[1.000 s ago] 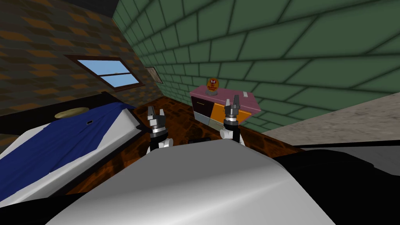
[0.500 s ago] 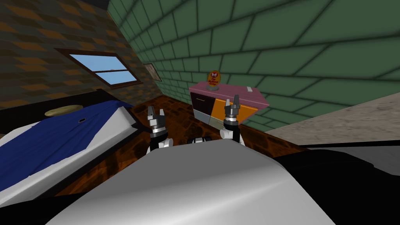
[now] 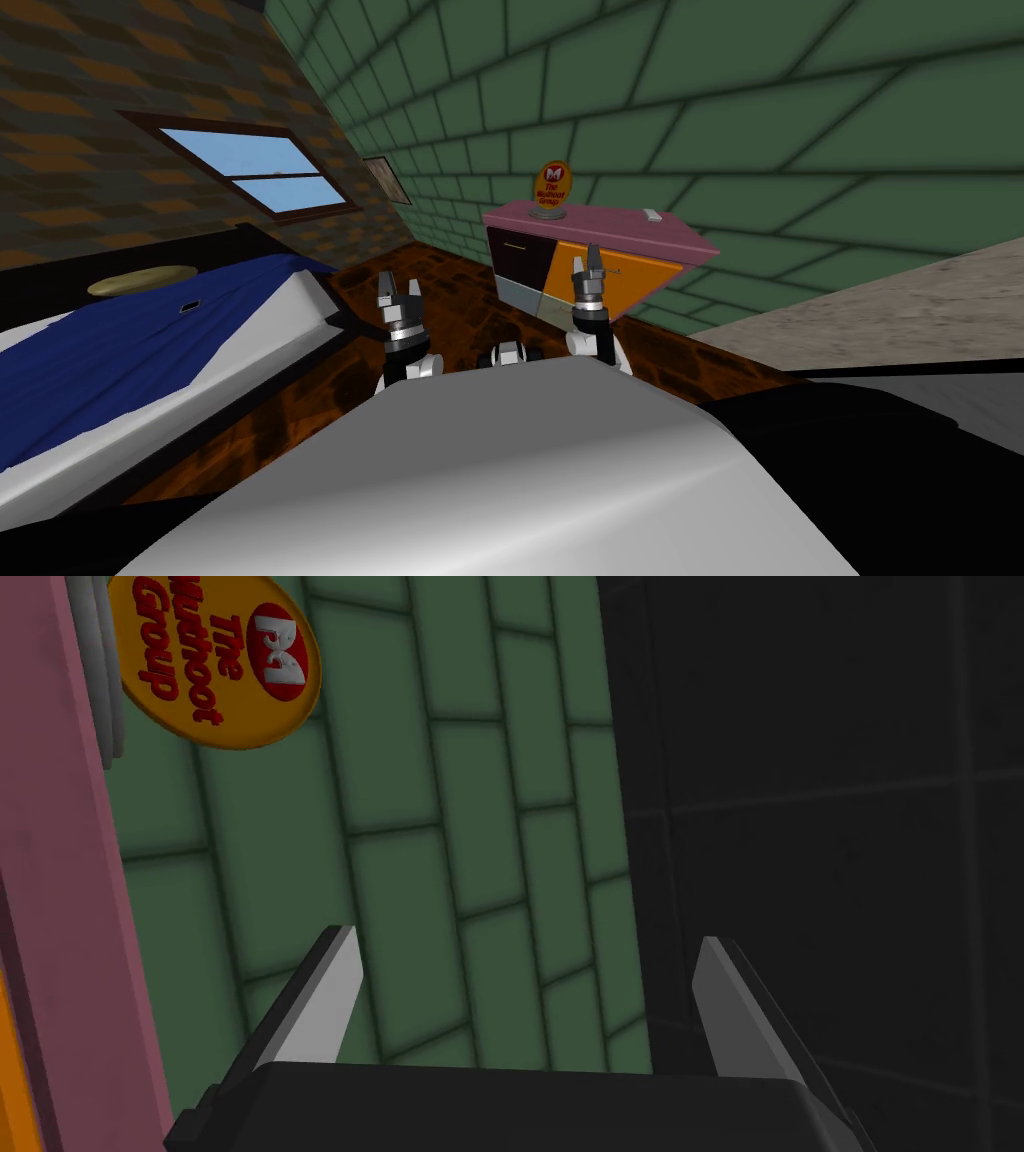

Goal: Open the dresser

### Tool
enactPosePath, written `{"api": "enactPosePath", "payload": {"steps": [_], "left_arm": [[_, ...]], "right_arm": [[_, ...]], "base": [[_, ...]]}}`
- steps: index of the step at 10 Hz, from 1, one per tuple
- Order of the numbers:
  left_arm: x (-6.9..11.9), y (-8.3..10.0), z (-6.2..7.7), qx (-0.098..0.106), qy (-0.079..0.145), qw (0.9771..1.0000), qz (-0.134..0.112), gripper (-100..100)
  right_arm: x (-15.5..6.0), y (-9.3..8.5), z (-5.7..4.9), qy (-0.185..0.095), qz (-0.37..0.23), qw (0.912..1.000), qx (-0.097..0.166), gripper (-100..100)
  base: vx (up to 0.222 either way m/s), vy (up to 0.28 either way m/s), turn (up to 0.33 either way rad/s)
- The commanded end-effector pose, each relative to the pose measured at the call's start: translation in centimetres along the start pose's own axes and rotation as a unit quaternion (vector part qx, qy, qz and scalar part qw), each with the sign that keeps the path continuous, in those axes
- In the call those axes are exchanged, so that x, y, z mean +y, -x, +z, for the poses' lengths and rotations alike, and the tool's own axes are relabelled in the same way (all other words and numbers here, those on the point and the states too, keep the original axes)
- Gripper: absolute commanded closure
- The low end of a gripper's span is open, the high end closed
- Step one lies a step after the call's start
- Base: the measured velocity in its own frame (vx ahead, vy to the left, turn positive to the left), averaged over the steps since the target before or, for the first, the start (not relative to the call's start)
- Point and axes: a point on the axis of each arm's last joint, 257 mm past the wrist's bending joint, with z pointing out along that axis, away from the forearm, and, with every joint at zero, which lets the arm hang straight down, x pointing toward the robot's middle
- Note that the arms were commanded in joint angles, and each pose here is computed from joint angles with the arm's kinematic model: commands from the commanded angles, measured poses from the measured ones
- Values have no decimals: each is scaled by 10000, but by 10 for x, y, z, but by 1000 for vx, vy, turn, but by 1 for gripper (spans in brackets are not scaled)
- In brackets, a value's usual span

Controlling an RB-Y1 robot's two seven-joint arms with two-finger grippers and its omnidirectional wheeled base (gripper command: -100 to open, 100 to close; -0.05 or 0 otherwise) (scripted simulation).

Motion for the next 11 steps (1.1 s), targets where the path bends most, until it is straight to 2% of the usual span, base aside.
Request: {"api": "enactPosePath", "payload": {"steps": [1, 6, 7, 8, 9, 10, 11], "left_arm": [[0, 0, 0, 0, 0, 10000, 0, 0], [0, 0, 0, 0, 0, 10000, 0, 0], [0, 0, 0, 0, 0, 10000, 0, 0], [0, 0, 0, 0, 0, 10000, 0, 0], [0, 0, 0, 0, 0, 10000, 0, 0], [0, 0, 0, 0, 0, 10000, 0, 0], [0, 0, 0, 0, 0, 10000, 0, 0]], "right_arm": [[-19, -11, 0, -234, -634, 9970, 388, -100], [-39, -22, -3, -447, -1365, 9868, 745, -100], [-51, -24, -5, -580, -1655, 9807, 863, -100], [-51, -25, -5, -571, -1722, 9793, 897, -100], [-63, -26, -7, -716, -1999, 9721, 998, -100], [-64, -28, -8, -703, -2095, 9697, 1045, -100], [-77, -28, -10, -859, -2362, 9612, 1133, -100]], "base": [[67, 108, -23], [55, 62, -13], [52, 67, -18], [42, 59, -12], [41, 74, -23], [48, 73, -10], [57, 96, -17]]}}
